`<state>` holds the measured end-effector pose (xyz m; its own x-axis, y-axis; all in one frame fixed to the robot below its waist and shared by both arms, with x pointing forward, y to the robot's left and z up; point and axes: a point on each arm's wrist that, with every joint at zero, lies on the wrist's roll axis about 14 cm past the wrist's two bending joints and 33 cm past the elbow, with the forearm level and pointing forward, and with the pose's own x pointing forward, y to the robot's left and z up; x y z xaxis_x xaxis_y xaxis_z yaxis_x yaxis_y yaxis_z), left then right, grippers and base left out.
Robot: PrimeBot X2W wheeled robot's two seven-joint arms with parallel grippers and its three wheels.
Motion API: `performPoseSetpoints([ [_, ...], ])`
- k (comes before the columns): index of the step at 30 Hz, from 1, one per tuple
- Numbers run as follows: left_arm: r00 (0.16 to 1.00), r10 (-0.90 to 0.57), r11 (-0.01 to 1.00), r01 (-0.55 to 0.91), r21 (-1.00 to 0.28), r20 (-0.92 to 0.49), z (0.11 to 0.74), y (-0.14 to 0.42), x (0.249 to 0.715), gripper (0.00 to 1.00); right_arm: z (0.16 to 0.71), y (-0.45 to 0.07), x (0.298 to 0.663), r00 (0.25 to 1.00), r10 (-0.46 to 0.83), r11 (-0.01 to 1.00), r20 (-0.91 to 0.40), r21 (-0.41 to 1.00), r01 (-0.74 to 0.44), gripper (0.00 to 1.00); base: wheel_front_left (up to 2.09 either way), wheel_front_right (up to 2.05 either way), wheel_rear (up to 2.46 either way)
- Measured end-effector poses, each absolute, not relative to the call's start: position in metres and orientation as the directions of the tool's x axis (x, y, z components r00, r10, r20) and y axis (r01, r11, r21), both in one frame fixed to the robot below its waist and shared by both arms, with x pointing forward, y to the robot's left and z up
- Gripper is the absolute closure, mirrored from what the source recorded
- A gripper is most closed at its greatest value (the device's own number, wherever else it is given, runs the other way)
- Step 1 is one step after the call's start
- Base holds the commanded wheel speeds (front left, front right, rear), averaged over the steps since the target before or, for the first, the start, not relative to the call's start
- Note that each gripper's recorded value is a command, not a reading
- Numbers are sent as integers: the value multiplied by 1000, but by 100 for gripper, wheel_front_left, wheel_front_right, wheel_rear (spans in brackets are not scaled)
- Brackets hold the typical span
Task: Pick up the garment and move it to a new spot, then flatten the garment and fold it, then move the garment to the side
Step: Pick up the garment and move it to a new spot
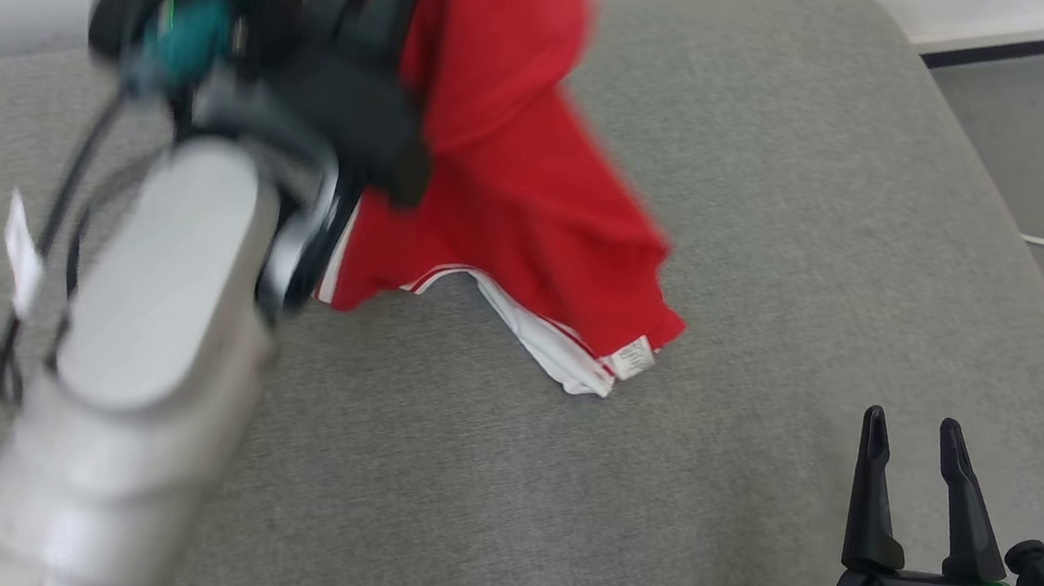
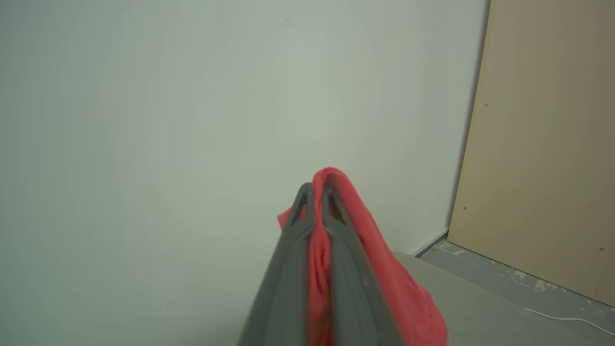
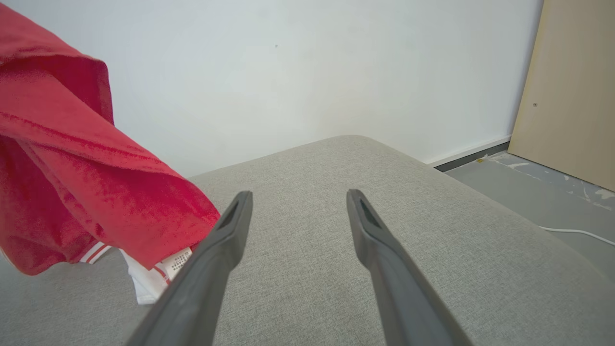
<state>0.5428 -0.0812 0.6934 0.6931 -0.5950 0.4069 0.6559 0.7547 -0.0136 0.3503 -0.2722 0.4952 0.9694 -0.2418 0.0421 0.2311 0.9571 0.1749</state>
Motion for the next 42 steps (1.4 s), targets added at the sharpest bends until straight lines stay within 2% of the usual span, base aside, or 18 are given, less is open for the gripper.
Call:
performPoseSetpoints([
  [6, 856, -497, 838, 516, -179, 141, 558, -31, 532, 100, 493, -259, 361, 979, -197, 966, 40, 176, 188, 0, 0, 0, 0],
  [12, 884, -467, 864, 446, -234, -36, 481, -9, 500, 100, 488, -246, 371, 988, -149, 975, 29, 170, 142, 0, 0, 0, 0],
  [13, 883, -467, 864, 445, -235, -42, 478, -8, 497, 40, 488, -243, 373, 990, -139, 977, 29, 168, 132, 0, 0, 0, 0],
  [14, 884, -467, 864, 446, -233, -39, 478, -7, 494, 0, 488, -242, 374, 991, -132, 978, 30, 166, 125, 0, 0, 0, 0],
  [22, 897, -407, 881, 435, -187, 170, 549, 14, 495, 0, 489, -230, 372, 996, -87, 983, 33, 163, 80, 0, 0, 0, 0],
  [27, 916, -275, 940, 319, -117, 291, 588, 76, 480, 0, 497, -212, 374, 998, -28, 987, 61, 159, 18, 0, 0, 0, 0],
  [33, 935, -164, 980, 192, -60, 313, 592, 129, 456, 0, 507, -197, 378, 995, 24, 988, 93, 151, -38, 0, 0, 0, 0],
  [37, 953, -84, 992, 108, -66, 291, 582, 161, 434, 0, 512, -188, 378, 993, 53, 987, 109, 148, -69, 0, 0, 0, 0],
  [42, 971, -49, 996, 65, -65, 233, 559, 176, 407, 0, 516, -180, 376, 990, 77, 985, 118, 146, -95, 0, 0, 0, 0],
])
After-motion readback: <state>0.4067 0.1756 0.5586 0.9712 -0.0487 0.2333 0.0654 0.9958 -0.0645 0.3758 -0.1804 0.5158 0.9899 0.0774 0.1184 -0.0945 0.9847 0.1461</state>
